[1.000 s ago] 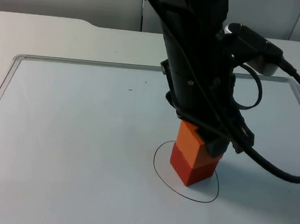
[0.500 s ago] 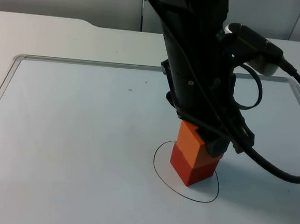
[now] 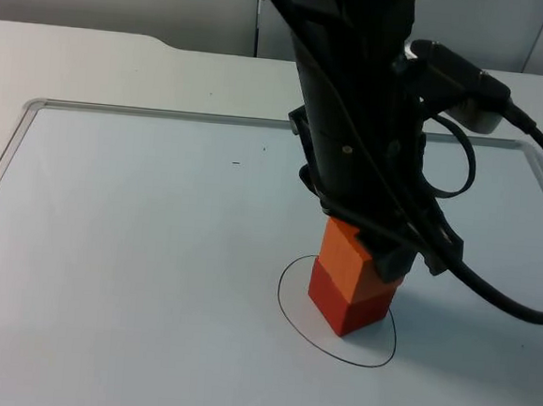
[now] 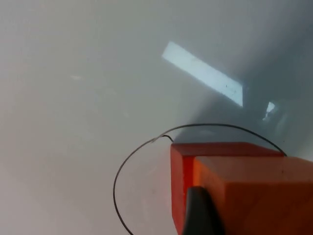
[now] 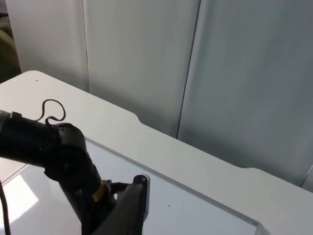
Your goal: Pick up one cube with the left hand and another cube with the right hand. First place the cube in the right hand at the target position, then stack the cube in the left hand on top.
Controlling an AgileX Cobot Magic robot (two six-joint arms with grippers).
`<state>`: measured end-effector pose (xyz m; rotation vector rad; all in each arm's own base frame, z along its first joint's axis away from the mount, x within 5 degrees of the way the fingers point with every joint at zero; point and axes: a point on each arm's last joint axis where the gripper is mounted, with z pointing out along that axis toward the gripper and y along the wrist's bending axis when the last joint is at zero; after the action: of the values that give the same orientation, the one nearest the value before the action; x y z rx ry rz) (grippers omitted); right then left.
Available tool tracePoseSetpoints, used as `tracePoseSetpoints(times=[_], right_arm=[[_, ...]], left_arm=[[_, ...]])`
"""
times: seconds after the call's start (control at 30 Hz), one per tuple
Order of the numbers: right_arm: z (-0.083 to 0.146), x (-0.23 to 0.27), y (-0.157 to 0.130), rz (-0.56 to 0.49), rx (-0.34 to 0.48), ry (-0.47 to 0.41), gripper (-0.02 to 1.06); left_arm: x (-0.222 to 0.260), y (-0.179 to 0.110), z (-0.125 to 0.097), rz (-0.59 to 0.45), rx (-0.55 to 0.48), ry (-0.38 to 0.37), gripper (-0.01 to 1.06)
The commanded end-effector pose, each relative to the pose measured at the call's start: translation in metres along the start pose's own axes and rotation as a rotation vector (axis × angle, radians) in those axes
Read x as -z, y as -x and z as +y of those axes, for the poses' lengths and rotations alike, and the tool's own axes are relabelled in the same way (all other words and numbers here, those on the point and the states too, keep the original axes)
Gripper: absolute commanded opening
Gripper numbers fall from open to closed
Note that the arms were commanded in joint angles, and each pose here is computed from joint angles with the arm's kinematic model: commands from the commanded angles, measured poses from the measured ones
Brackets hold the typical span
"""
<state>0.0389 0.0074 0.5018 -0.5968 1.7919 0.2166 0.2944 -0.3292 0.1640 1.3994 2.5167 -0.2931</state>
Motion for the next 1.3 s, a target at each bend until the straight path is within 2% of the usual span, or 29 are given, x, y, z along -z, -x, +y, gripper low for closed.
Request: tracePoseSetpoints(times=[0.0, 0.23, 0.37, 0.5, 0.53, 0.63, 0.67, 0.7, 0.8, 1.0, 1.17, 1.27], right_arm=[[0.0, 0.0, -0.001, 0.003, 0.0, 0.002, 1.05], [0.0, 0.0, -0.002, 0.01, 0.0, 0.002, 1.05], [0.0, 0.0, -0.002, 0.019, 0.0, 0.002, 1.05], [0.0, 0.0, -0.004, 0.034, 0.0, 0.002, 1.05], [0.0, 0.0, -0.004, 0.034, 0.0, 0.002, 1.05], [0.0, 0.0, -0.004, 0.036, 0.0, 0.002, 1.05], [0.0, 0.0, -0.004, 0.036, 0.0, 0.002, 1.05], [0.0, 0.0, -0.004, 0.036, 0.0, 0.002, 1.05], [0.0, 0.0, -0.004, 0.036, 0.0, 0.002, 1.05], [0.0, 0.0, -0.004, 0.036, 0.0, 0.002, 1.05], [0.0, 0.0, -0.004, 0.037, 0.0, 0.002, 1.05], [0.0, 0.0, -0.004, 0.037, 0.0, 0.002, 1.05]], left_arm=[[-0.005, -0.001, 0.0, 0.015, 0.004, 0.003, 0.23], [-0.005, 0.0, 0.0, 0.006, 0.025, 0.005, 0.23], [-0.005, 0.0, 0.0, 0.001, 0.03, 0.007, 0.28], [-0.005, 0.0, 0.0, 0.003, 0.037, 0.006, 0.44], [-0.005, 0.0, 0.0, 0.003, 0.037, 0.006, 0.44], [-0.005, -0.001, 0.0, 0.009, 0.039, 0.003, 0.56], [-0.005, -0.001, 0.0, 0.009, 0.039, 0.003, 0.56], [-0.005, -0.001, -0.001, 0.015, 0.044, -0.002, 0.64], [-0.003, -0.003, -0.002, 0.032, 0.058, -0.008, 0.74], [0.015, 0.001, -0.003, -0.008, 0.053, -0.002, 0.76], [0.051, 0.006, -0.006, -0.084, 0.044, 0.009, 0.76], [0.099, 0.005, -0.013, -0.145, 0.03, 0.014, 0.76]])
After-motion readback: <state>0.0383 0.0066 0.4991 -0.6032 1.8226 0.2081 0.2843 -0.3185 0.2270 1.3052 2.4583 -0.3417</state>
